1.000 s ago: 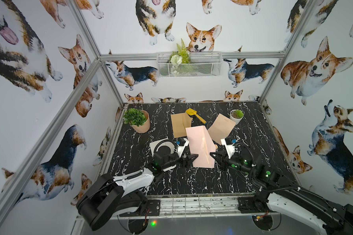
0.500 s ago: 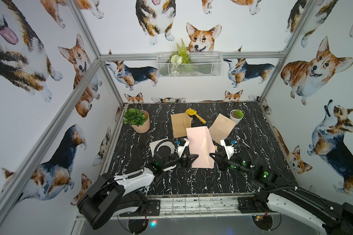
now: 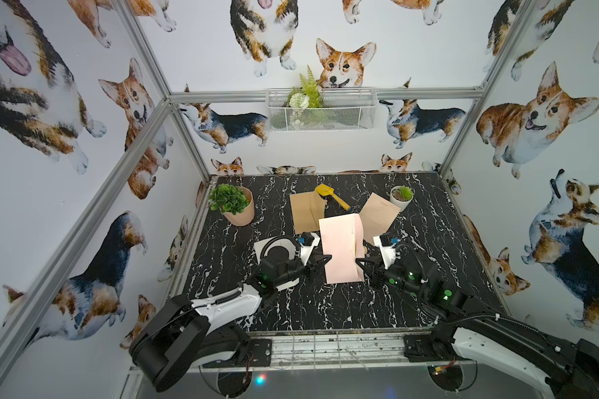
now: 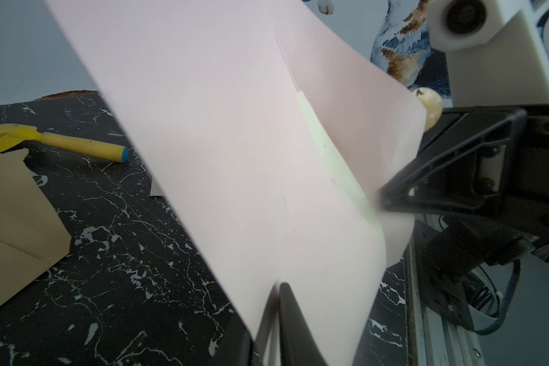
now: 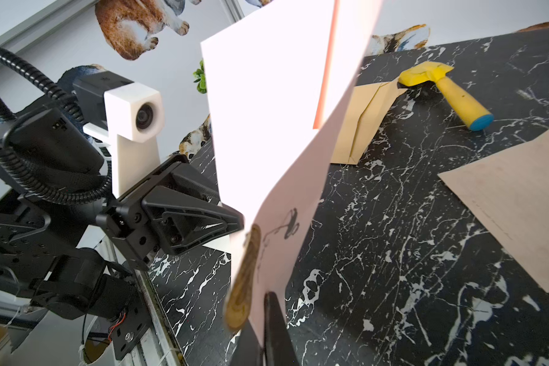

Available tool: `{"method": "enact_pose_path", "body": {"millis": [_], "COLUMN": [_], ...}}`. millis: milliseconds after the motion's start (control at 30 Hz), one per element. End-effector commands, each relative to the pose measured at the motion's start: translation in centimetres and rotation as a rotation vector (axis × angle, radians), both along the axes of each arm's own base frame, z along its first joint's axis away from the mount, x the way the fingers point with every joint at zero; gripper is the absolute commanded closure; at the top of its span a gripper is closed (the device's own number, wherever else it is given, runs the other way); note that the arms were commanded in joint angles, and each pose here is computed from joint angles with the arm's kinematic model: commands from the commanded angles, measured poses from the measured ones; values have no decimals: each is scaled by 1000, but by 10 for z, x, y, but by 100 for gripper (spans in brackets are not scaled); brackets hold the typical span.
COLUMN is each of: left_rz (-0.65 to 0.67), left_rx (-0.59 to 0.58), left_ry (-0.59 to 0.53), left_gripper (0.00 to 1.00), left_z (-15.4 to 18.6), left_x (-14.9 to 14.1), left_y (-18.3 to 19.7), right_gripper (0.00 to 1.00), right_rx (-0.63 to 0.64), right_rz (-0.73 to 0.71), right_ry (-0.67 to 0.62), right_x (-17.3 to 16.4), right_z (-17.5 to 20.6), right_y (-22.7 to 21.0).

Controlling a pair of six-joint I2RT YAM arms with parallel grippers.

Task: Take the letter paper out of the envelope
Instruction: Pick up the envelope from the center of the board.

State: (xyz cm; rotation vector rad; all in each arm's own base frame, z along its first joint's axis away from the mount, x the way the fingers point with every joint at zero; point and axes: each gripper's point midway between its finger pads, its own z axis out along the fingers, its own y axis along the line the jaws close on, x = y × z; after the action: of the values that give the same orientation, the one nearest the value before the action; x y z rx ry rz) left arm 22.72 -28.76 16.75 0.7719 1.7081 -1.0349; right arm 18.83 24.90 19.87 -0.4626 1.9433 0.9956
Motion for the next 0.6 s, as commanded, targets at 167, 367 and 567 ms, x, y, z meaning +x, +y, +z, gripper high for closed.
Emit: {"method": "enact_pose_path", "body": {"millis": [167,367,567], "left_rz": [-26,-16,-8], "left_rx": [-12,-15,-13], "left_ry": [-10,-16,-16], "left_gripper": [100,100,100], "left_z": [6,7,6], "left_x": [-4,-3,-3], "left_y": [-3,-1,0], "right_gripper": [100,95,67], "right_rx": [30,-15,-89], "right_rz": [-38,-93,-157], "right_ry": [-50,-45,-9], "right_x": [3,6,10], "right_z": [13,3,-15], "right_y": [-7,-19,-33]}}
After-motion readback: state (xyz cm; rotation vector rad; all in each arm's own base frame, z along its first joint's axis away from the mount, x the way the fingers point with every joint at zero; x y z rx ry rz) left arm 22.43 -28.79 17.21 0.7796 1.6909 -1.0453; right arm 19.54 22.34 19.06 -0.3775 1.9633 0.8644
